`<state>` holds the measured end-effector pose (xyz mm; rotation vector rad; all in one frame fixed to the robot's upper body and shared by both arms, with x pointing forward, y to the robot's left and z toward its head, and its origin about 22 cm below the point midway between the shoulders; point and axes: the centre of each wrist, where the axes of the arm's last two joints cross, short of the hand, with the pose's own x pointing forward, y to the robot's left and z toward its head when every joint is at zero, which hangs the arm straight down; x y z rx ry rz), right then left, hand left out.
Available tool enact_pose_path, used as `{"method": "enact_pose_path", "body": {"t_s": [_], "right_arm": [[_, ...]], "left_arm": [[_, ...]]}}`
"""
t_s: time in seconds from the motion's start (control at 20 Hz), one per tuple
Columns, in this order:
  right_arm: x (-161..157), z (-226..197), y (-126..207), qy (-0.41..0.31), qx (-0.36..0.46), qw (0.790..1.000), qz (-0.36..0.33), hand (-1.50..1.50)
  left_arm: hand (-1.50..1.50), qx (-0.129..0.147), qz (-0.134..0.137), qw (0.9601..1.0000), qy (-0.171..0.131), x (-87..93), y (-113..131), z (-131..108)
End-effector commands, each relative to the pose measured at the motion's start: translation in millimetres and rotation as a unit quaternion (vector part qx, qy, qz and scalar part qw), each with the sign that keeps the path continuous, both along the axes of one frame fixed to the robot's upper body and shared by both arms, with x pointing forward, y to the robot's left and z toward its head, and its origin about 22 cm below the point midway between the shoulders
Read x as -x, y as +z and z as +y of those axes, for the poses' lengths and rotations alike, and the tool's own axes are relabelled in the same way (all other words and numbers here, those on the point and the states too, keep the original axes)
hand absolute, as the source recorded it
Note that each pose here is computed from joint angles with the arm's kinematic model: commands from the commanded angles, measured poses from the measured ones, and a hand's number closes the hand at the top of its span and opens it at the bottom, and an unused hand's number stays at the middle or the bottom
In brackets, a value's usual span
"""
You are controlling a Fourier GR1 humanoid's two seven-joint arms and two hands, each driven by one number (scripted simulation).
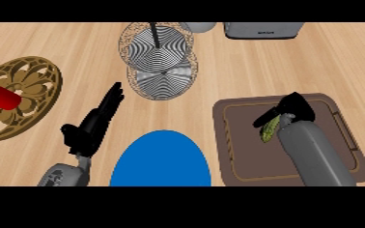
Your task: Pick the squash from the tray and place it in the tiered basket
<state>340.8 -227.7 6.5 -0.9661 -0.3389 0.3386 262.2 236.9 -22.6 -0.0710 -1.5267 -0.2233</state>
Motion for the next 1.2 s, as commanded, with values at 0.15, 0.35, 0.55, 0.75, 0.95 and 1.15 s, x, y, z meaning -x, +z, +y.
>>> {"method": "enact_pose_path", "body": {"t_s": [0.15,0.35,0.55,0.75,0.95,1.15], "right_arm": [[21.7,9.3,-8.4,-0.077,-0.006,0.997,0.007,1.50],[23.8,18.1,-13.4,-0.060,0.027,0.997,-0.049,1.50],[0.5,6.6,2.1,-0.046,0.047,0.996,-0.062,1.50],[-6.4,13.3,-12.1,-0.044,0.057,0.995,-0.063,1.50],[11.5,9.4,6.8,0.155,0.069,0.982,-0.078,1.50],[44.0,14.3,-10.5,0.339,0.079,0.934,-0.077,1.50]], "left_arm": [[0.00,-0.009,0.001,1.0000,0.002,-1.9,0.5,2.8],[0.00,-0.001,0.005,1.0000,-0.001,-11.7,0.5,3.7],[0.00,0.003,0.000,1.0000,-0.002,-12.8,-11.1,-4.0],[0.00,0.001,-0.008,1.0000,0.003,-9.0,-1.5,9.5],[0.00,-0.003,-0.003,1.0000,0.001,-8.4,3.2,-4.6],[0.00,0.001,0.003,1.0000,0.006,-7.7,1.8,8.1]]}}
